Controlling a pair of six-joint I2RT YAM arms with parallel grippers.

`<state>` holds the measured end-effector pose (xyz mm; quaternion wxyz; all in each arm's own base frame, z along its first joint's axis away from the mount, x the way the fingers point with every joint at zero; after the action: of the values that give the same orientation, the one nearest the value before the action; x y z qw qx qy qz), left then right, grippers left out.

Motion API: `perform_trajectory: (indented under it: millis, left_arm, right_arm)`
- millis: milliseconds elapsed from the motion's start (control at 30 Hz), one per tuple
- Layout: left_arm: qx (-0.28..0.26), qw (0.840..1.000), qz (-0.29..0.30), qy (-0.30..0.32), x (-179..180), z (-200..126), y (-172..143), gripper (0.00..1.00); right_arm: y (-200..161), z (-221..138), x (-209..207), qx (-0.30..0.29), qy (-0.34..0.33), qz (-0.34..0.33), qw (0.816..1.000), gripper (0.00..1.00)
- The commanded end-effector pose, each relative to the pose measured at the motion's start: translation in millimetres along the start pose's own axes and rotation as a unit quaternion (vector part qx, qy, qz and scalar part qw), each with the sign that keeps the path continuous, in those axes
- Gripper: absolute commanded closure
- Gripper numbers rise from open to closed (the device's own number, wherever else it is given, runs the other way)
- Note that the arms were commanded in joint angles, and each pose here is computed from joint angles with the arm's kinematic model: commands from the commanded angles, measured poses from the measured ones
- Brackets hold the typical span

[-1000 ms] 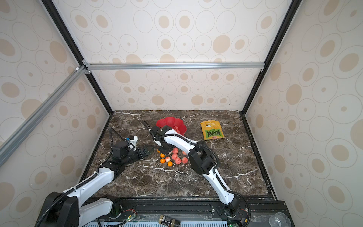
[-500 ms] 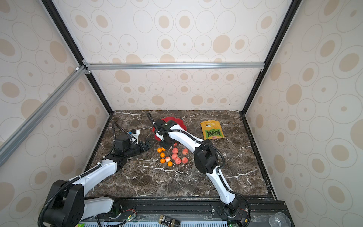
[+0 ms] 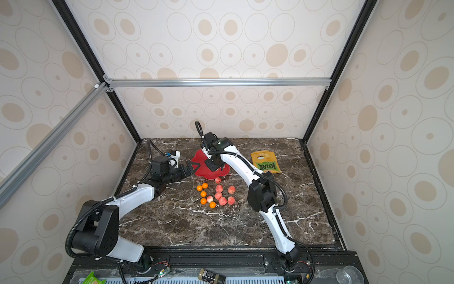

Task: Arrange fruit in a fruit bowl
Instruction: Place the fruit in the fruit bowl.

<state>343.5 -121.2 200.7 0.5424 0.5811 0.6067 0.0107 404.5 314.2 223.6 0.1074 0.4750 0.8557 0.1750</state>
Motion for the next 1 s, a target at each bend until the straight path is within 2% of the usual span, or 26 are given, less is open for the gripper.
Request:
perform_trajectory:
  millis: [0, 300, 967]
  left_arm:
    - [-0.018, 1.0, 0.022, 0.005, -1.2, 4.7, 16.0, 0.02]
    - [-0.009, 1.0, 0.025, 0.004, 1.9, 23.4, 22.4, 0.02]
    - [0.02, 0.999, 0.025, -0.004, 1.7, 41.8, 6.8, 0.02]
  right_arm:
    - [0.9, 23.9, -5.1, 0.01, -0.027, 0.016, 0.999, 0.66]
    - [0.3, 46.0, -15.6, 0.016, -0.061, 0.043, 0.997, 0.65]
    - [-9.2, 77.7, -26.1, 0.041, -0.097, 0.059, 0.993, 0.64]
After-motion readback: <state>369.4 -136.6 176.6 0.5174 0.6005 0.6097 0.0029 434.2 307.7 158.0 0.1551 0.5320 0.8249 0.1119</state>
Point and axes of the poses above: each gripper's point midway between its finger pads, its own z axis out along the fingers, its own x axis along the line the jaws close on, y = z × x, the point moved 9 cm from there along -z, back along the fingers, and after that the axes turned 8 degrees about z, right-handed, at the moved point
